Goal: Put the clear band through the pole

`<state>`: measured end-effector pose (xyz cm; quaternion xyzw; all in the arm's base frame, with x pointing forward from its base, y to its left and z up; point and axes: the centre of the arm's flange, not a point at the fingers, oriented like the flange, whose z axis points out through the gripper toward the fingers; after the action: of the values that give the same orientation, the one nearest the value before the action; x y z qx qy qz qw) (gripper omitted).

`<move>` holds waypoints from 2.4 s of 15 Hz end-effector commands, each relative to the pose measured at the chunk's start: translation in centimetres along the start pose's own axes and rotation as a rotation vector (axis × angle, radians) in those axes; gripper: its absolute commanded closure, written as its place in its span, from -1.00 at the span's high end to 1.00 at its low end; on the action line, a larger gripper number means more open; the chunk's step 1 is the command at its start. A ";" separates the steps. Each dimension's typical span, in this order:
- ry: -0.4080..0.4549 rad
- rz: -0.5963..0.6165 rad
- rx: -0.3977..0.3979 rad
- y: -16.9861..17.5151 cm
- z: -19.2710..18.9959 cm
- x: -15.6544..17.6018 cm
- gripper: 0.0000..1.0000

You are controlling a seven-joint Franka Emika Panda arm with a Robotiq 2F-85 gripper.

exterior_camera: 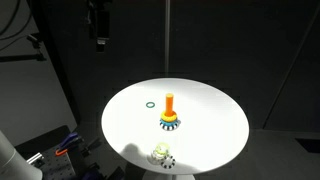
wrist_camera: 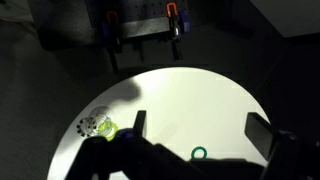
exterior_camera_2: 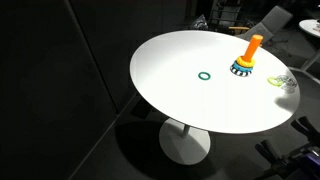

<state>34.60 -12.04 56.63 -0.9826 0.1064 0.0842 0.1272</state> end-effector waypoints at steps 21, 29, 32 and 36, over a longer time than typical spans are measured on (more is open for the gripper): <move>0.243 0.092 -0.156 5.2 8.8 7.5 1.00; 0.279 0.079 -0.230 9.8 14.1 10.0 1.00; 0.266 0.101 -0.213 9.3 14.4 9.9 1.00; 0.264 0.099 -0.214 9.2 14.5 10.0 1.00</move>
<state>40.10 -18.74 38.74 -0.9865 0.1611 -0.0286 0.0027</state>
